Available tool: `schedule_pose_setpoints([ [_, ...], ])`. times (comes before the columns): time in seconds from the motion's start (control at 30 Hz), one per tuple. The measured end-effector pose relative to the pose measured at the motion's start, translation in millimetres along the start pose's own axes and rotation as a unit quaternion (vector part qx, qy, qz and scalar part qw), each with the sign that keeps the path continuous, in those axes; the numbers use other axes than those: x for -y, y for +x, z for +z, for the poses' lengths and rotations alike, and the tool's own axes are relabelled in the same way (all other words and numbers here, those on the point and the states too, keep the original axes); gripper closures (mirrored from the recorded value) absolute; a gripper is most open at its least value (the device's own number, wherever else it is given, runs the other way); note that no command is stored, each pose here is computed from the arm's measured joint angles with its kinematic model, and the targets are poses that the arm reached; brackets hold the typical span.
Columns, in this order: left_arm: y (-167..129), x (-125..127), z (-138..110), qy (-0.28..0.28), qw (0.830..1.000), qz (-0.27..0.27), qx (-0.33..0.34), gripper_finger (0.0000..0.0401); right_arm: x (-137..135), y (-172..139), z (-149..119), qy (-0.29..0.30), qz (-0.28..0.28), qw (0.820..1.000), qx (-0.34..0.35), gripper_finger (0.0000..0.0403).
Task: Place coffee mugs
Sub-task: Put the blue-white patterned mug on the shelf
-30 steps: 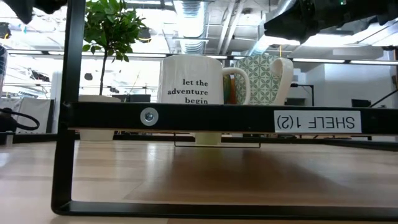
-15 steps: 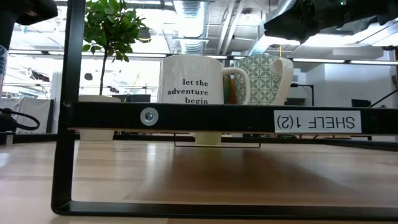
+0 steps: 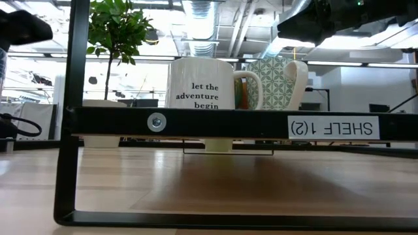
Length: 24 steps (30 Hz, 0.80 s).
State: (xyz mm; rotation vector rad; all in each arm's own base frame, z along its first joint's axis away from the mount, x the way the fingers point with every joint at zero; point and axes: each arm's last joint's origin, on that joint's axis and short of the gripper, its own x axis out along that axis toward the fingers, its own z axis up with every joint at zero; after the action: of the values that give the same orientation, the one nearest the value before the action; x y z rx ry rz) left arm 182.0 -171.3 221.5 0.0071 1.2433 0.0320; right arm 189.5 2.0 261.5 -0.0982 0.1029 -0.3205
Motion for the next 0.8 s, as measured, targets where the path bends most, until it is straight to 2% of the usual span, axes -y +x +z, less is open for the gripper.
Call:
schedule_pose_setpoints([
  [0.27,8,-6,4,-0.007,1.000,-0.008,-0.004,0.0257,0,0,0,-0.001,0.000,1.000,0.000,0.0182],
  [0.37,9,-11,9,0.017,1.000,-0.008,-0.004,0.0294,0,0,0,-0.001,0.000,1.000,0.000,0.0182],
  [0.5,11,-19,15,0.063,0.998,-0.019,-0.014,0.0379,0,0,0,-0.001,0.000,1.000,0.000,0.0182],
  [0.6,9,-26,20,0.082,0.996,-0.025,-0.016,0.0389,0,0,0,-0.001,0.000,1.000,0.000,0.0182],
  [0.7,-4,-34,30,0.097,0.995,-0.023,-0.012,0.0394,0,0,0,-0.001,0.000,1.000,0.000,0.0182],
  [0.8,-33,-39,48,0.120,0.992,-0.014,0.030,0.0395,0,0,0,-0.001,0.000,1.000,0.000,0.0182],
])
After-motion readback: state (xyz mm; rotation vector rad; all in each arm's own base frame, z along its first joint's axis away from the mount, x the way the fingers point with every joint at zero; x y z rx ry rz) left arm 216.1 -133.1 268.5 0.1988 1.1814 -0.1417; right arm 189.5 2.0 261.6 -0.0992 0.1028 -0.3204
